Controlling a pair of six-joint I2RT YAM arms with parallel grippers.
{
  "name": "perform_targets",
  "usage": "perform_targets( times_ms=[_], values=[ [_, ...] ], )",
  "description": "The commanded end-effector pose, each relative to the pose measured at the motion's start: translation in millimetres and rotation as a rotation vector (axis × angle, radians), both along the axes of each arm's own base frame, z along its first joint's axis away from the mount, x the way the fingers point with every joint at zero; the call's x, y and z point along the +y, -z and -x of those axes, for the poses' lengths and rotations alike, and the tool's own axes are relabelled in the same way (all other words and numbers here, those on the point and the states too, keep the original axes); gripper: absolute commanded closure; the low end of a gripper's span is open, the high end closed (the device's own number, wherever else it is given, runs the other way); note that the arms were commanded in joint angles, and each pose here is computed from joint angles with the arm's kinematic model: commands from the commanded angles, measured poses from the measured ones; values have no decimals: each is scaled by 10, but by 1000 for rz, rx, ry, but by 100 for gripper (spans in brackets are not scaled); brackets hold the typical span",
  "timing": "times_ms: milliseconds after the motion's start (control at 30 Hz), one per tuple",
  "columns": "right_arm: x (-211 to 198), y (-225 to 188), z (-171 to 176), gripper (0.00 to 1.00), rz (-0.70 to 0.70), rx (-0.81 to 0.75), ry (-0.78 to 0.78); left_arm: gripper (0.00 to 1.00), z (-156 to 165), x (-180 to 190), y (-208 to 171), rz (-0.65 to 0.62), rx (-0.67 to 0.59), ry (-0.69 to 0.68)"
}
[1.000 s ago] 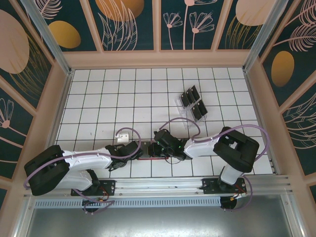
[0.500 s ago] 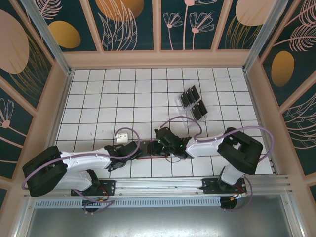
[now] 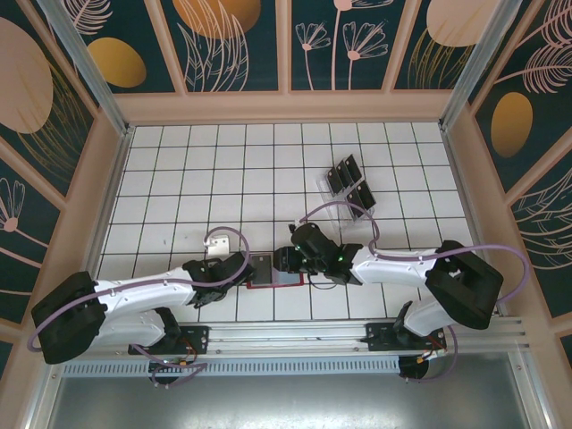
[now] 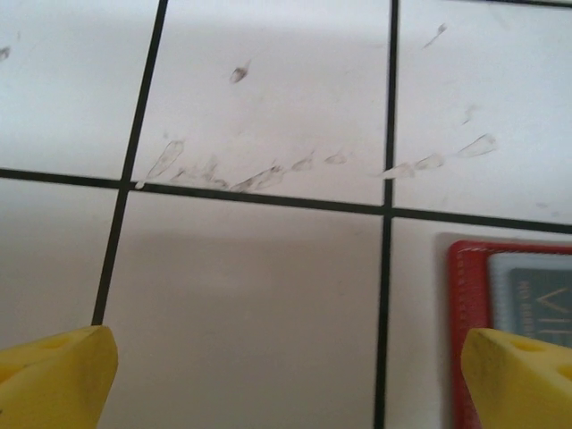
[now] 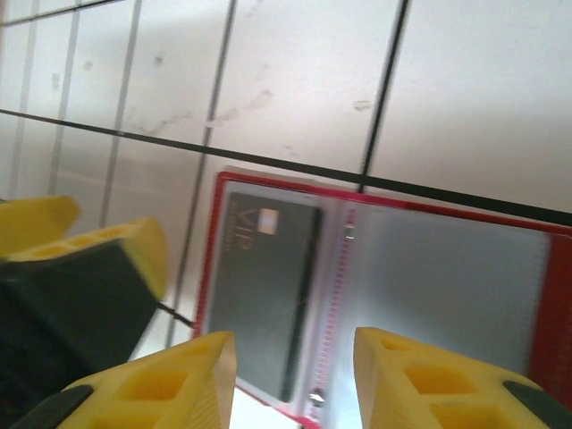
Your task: Put the credit cards into the card holder
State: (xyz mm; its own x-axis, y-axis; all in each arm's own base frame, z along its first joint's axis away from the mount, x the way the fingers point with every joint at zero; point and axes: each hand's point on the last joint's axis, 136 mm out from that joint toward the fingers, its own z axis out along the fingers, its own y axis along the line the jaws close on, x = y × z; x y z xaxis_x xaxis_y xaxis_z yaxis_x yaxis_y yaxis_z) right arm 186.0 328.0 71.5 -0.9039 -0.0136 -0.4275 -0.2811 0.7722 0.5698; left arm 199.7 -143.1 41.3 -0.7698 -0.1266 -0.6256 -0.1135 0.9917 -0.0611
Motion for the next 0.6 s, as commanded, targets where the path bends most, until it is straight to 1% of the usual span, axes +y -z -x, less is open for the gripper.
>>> perform_targets(
  times_ms=[0, 100, 300, 567],
  values=[
    [-134, 80, -73, 59, 105, -38, 3, 2, -105, -201, -185, 46, -40, 44],
    [-189, 162, -106, 58, 142, -47, 14, 1, -162, -379, -262, 94, -50, 73],
    [-229, 209, -153, 58, 162, -53, 18, 2, -228, -616, -310, 151, -47, 106],
    [-229, 133, -195, 56, 169, -66, 5, 1, -214, -643, -253, 162, -35, 115]
  ],
)
